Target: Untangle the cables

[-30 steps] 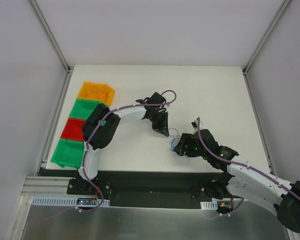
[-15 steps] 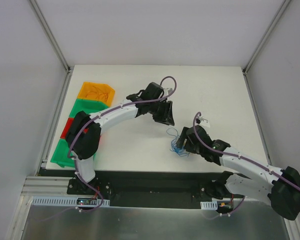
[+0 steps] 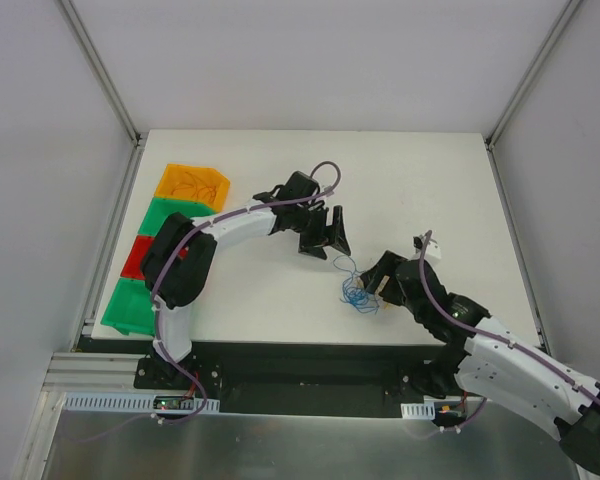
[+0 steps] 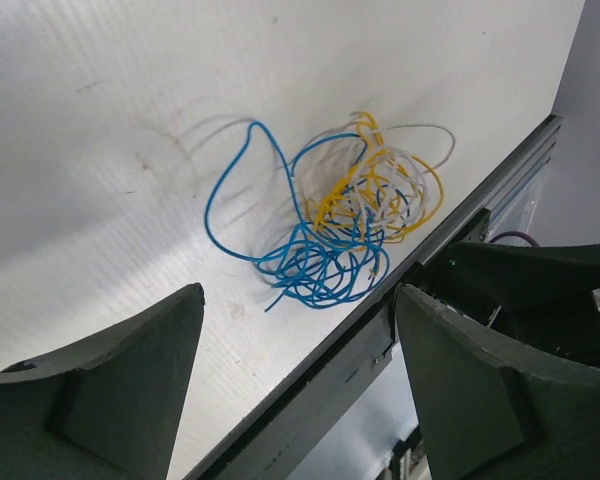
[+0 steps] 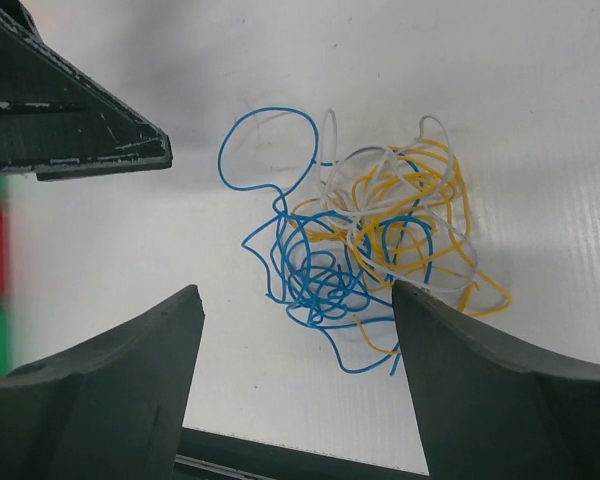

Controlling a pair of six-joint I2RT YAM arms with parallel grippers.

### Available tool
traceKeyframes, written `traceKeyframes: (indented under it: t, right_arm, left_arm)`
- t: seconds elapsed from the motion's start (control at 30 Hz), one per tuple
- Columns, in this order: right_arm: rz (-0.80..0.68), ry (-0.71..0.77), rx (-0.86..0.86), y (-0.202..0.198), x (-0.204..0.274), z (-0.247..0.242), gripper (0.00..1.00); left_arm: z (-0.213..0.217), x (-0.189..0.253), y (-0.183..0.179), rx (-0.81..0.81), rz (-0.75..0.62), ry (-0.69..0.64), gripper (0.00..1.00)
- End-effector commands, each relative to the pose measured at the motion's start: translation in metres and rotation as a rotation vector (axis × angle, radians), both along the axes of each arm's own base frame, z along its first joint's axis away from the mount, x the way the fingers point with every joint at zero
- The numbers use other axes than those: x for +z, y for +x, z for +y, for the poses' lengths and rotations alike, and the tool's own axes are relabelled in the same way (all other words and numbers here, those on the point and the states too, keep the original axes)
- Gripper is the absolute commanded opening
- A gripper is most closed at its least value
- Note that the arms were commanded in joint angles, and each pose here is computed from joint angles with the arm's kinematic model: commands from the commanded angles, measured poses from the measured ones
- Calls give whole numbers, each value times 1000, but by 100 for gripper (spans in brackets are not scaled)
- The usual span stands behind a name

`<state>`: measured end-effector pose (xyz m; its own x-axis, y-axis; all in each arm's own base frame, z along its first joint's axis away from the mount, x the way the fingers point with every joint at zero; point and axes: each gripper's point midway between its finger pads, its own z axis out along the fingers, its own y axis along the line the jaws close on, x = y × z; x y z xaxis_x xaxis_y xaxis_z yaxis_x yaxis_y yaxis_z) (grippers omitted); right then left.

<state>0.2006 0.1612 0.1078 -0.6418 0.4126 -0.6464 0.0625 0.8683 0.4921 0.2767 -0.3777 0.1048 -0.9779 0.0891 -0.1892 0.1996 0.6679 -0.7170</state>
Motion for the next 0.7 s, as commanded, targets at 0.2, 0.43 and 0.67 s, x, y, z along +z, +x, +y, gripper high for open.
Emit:
traceKeyframes:
  t: [0.2, 0.43, 0.67]
  right_arm:
    - [-27, 32, -11, -8, -1, -8, 79]
    - [-34, 69, -8, -8, -2, -4, 78]
    - [37, 26, -6, -7, -12, 4, 78]
  left_arm:
    - [-12, -28, -11, 79, 265, -164, 80]
    - [-18, -38, -15, 84, 349, -265, 64]
    - [-19, -50, -7, 73, 336, -261, 46]
